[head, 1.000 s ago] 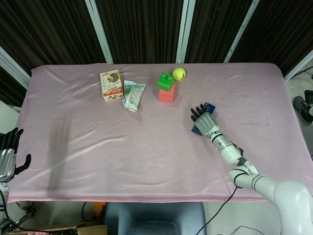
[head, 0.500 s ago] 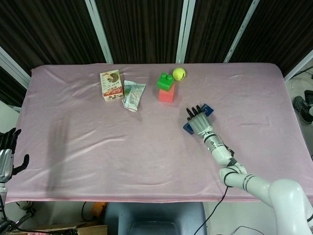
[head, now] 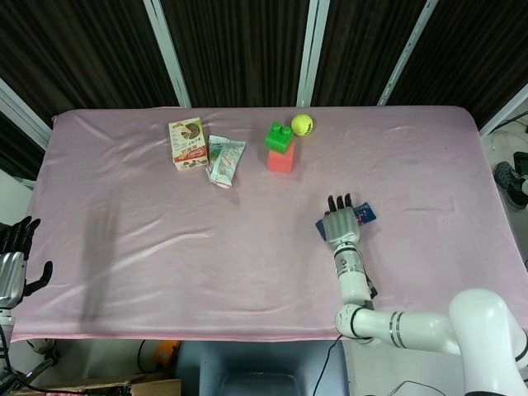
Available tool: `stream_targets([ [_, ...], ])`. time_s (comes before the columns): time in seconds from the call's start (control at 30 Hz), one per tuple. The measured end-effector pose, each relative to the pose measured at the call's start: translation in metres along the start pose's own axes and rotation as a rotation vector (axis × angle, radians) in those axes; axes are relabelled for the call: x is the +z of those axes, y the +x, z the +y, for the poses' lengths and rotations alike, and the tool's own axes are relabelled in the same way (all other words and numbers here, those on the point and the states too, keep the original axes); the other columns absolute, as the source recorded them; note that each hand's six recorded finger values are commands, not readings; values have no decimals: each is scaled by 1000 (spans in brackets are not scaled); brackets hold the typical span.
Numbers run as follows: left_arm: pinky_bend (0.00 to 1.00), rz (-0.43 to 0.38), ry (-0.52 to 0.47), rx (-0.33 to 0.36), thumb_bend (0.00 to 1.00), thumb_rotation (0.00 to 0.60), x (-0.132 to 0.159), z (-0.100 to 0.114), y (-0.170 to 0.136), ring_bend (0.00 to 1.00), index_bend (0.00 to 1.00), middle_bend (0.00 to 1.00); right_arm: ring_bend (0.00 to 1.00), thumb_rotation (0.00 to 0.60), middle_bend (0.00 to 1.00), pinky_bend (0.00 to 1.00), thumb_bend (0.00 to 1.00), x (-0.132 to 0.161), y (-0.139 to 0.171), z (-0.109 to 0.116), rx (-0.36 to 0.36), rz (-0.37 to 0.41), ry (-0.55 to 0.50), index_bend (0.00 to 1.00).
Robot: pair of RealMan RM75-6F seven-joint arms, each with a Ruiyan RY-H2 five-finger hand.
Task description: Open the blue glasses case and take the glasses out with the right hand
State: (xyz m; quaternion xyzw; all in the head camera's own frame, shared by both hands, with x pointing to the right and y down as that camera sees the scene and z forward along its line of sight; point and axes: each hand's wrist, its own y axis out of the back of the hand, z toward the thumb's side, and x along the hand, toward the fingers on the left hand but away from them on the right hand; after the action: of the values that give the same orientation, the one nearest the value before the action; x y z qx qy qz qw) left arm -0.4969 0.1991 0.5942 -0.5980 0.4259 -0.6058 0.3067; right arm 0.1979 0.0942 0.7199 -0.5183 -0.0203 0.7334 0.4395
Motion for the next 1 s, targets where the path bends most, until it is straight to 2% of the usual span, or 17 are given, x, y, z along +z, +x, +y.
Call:
stream_targets([
  [0.17,17,-22,0,-8,410,600,5,-1,-2,0,0,0,0,600,37,0,732,-4,22,6,34,-53,25,574],
  [0.3,17,-27,2,-17,410,600,6,-3,-3,0,0,0,0,600,8,0,729,-4,22,10,49,-57,6,393],
  [0.4,17,-22,5,-18,410,600,5,-3,-2,0,0,0,0,600,0,0,642,-3,19,10,52,-54,-7,271],
  [0.53,17,-18,21,-28,410,600,6,-7,-1,0,0,0,0,600,0,0,494,0,14,6,67,-44,-17,219],
  [0.63,17,-19,28,-36,410,600,8,-9,-1,0,0,0,0,600,0,0,439,2,12,2,75,-32,-26,191],
  [0.8,17,-21,28,-35,409,600,9,-10,-1,0,0,0,0,600,0,0,429,-1,14,5,53,-9,-46,187],
  [1.0,17,-22,19,-26,408,600,9,-7,-2,0,0,0,0,600,0,0,429,-19,20,12,-45,25,-84,245],
])
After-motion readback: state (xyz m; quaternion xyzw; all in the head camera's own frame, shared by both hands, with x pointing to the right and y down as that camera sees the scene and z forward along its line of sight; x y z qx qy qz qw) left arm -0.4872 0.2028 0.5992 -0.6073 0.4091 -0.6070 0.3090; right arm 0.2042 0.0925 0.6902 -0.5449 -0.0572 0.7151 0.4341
